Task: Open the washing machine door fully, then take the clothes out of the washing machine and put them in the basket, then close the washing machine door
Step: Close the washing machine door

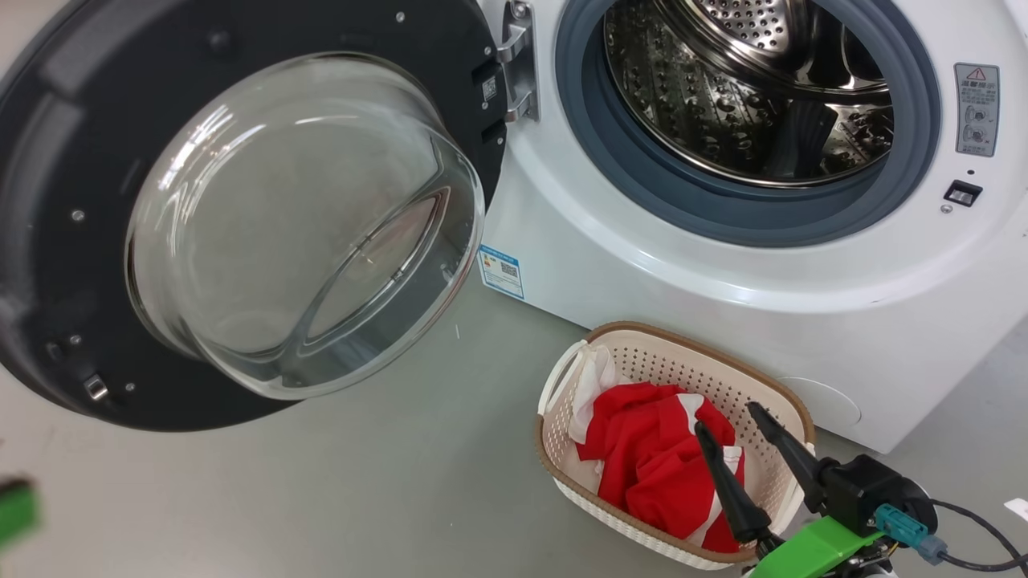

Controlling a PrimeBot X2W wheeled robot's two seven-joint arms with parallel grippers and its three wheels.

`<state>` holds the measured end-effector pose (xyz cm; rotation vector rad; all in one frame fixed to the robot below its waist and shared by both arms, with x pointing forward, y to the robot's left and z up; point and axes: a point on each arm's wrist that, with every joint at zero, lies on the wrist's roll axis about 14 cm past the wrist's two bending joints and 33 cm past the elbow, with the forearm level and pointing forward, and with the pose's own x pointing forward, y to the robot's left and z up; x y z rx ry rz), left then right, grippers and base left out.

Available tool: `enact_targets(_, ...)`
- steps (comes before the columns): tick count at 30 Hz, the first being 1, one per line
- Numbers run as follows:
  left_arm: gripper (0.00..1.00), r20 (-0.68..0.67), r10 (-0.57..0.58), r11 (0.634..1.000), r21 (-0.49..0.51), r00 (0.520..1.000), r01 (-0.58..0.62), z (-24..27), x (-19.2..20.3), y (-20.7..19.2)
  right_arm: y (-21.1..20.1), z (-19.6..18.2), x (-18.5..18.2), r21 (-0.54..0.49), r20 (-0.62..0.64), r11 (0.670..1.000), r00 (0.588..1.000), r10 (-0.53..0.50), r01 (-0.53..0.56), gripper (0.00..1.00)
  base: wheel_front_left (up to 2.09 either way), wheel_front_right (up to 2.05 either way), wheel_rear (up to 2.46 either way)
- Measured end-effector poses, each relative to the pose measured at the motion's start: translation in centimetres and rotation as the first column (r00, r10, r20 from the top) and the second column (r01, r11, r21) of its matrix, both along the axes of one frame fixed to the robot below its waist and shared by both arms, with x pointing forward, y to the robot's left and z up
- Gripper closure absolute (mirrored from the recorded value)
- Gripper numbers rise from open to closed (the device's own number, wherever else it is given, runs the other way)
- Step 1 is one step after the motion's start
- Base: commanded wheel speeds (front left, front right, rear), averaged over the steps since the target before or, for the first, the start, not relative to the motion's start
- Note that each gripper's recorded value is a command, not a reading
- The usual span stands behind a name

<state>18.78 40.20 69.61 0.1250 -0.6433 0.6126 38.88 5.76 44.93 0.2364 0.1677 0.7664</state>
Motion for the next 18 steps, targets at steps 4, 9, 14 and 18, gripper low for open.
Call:
enact_targets(4,1.0,0.048,-0.005,0.994,0.107,0.999,0.0,4.8,0.0,2.2,-0.3,-0.6,-0.4,-0.008,-0.015,1.0,1.0,-0.005,0.005,0.0,0.0,0.0,0.0)
enact_targets(9,1.0,0.105,-0.005,0.993,0.115,0.994,-0.007,8.4,0.1,5.2,-0.3,-0.4,-0.3,0.005,-0.017,1.0,1.0,-0.016,0.016,0.0,0.0,0.0,0.0)
enact_targets(14,1.0,0.143,0.031,0.998,-0.05,0.989,-0.024,7.9,0.1,10.4,-0.5,-1.0,-0.3,0.008,-0.036,1.0,0.999,-0.025,0.026,0.0,0.0,0.0,0.0)
enact_targets(18,1.0,0.132,0.023,0.944,-0.328,0.991,0.022,3.8,1.3,14.5,-0.9,-1.5,-0.2,0.005,-0.049,0.999,0.998,-0.037,0.037,0.0,0.0,0.0,0.0)
